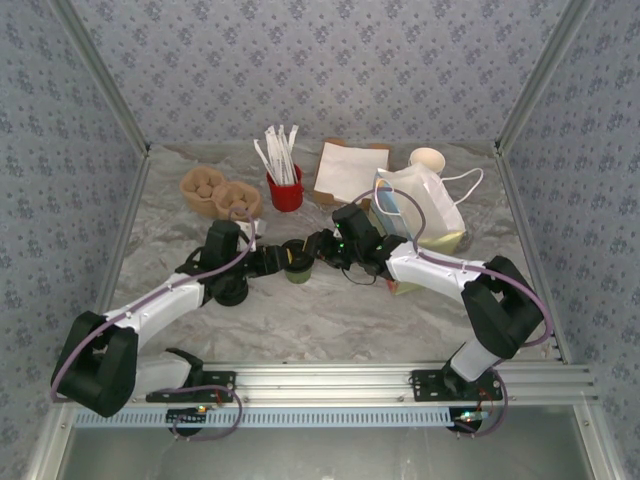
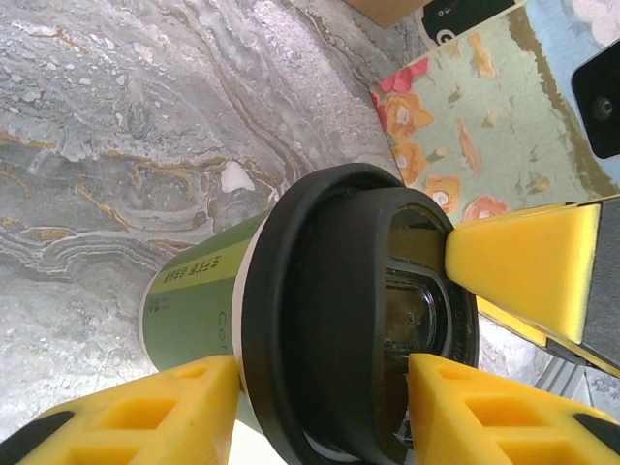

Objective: Pack the takeout coffee

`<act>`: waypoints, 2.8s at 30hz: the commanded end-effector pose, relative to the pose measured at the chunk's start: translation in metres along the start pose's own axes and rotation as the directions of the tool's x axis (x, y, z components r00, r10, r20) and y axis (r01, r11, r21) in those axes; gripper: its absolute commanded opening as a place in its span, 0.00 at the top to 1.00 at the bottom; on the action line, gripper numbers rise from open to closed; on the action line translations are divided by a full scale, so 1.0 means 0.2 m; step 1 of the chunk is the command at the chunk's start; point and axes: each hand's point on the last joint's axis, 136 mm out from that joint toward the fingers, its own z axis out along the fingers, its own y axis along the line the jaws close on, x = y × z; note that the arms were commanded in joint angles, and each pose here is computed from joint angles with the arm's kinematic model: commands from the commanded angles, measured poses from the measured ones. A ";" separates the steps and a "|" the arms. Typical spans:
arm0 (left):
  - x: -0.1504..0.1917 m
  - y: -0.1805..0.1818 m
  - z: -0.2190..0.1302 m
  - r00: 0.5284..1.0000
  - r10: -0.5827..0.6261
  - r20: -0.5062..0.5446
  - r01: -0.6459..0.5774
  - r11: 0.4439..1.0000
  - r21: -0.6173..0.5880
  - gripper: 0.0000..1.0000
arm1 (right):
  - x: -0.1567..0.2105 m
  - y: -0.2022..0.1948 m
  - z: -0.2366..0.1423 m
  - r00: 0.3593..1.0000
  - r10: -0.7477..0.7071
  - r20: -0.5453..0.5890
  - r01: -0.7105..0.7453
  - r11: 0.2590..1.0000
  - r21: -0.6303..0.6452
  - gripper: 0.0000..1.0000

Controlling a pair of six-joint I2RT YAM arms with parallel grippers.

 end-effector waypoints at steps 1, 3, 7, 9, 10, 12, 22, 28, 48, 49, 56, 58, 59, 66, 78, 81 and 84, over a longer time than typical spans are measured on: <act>0.12 0.14 0.02 0.998 -0.030 -0.061 0.025 0.996 -0.081 0.52 | 0.15 -0.29 0.04 0.995 0.040 -0.088 -0.021 0.979 0.205 0.63; 0.14 0.17 0.03 0.997 -0.034 -0.062 0.028 0.995 -0.093 0.52 | 0.16 -0.29 0.05 0.995 0.036 -0.092 -0.017 0.979 0.205 0.62; 0.19 0.22 0.05 0.995 -0.063 -0.079 0.055 0.994 -0.099 0.52 | 0.16 -0.29 0.05 0.995 0.029 -0.098 -0.008 0.978 0.211 0.61; 0.21 0.23 0.05 0.994 -0.068 -0.080 0.060 0.993 -0.097 0.52 | 0.16 -0.28 0.05 0.995 0.023 -0.097 -0.002 0.978 0.210 0.60; 0.21 0.23 0.05 0.994 -0.070 -0.080 0.062 0.993 -0.099 0.52 | 0.16 -0.28 0.05 0.995 0.021 -0.096 -0.001 0.978 0.209 0.59; 0.22 0.23 0.05 0.994 -0.069 -0.082 0.061 0.993 -0.099 0.53 | 0.15 -0.27 0.05 0.995 0.016 -0.097 0.005 0.978 0.207 0.59; 0.04 0.02 -0.06 1.000 -0.006 -0.021 0.006 1.000 -0.031 0.45 | 0.13 -0.19 0.03 0.995 -0.034 -0.095 0.051 0.982 0.184 0.59; -0.07 -0.06 -0.11 1.000 0.002 0.016 -0.002 1.000 -0.002 0.44 | 0.12 -0.12 0.03 0.992 -0.062 -0.109 0.078 0.985 0.152 0.57; -0.15 -0.01 0.00 1.000 0.015 -0.011 -0.015 1.000 -0.019 0.45 | 0.10 -0.09 -0.04 0.990 -0.105 -0.094 0.119 0.979 0.167 0.52; -0.14 0.00 0.01 1.000 0.012 -0.016 -0.012 1.000 -0.019 0.46 | 0.10 -0.09 -0.03 0.990 -0.104 -0.095 0.119 0.979 0.168 0.52; -0.04 0.09 0.04 0.999 -0.019 -0.048 0.017 0.999 -0.041 0.51 | 0.13 -0.14 -0.01 0.989 -0.100 -0.108 0.120 0.974 0.193 0.52; -0.01 0.11 0.04 0.998 -0.027 -0.054 0.025 0.999 -0.045 0.52 | 0.14 -0.17 -0.01 0.989 -0.097 -0.108 0.118 0.972 0.201 0.52; 0.01 0.12 0.05 0.998 -0.033 -0.058 0.030 0.999 -0.045 0.52 | 0.14 -0.19 0.00 0.990 -0.091 -0.108 0.112 0.972 0.207 0.52; 0.09 0.17 0.06 0.996 -0.047 -0.082 0.042 0.997 -0.060 0.53 | 0.18 -0.24 0.03 0.990 -0.073 -0.119 0.097 0.972 0.215 0.53; -0.05 0.01 -0.04 1.000 0.021 -0.010 -0.021 0.999 -0.034 0.46 | 0.09 -0.08 -0.06 0.988 -0.128 -0.085 0.141 0.975 0.172 0.51; -0.10 -0.04 -0.07 0.999 0.039 0.009 -0.039 0.999 -0.027 0.43 | 0.07 -0.03 -0.08 0.987 -0.139 -0.078 0.151 0.975 0.162 0.50; -0.12 -0.06 -0.09 0.999 0.048 0.013 -0.048 0.998 -0.028 0.41 | 0.06 -0.01 -0.09 0.986 -0.149 -0.075 0.159 0.975 0.158 0.48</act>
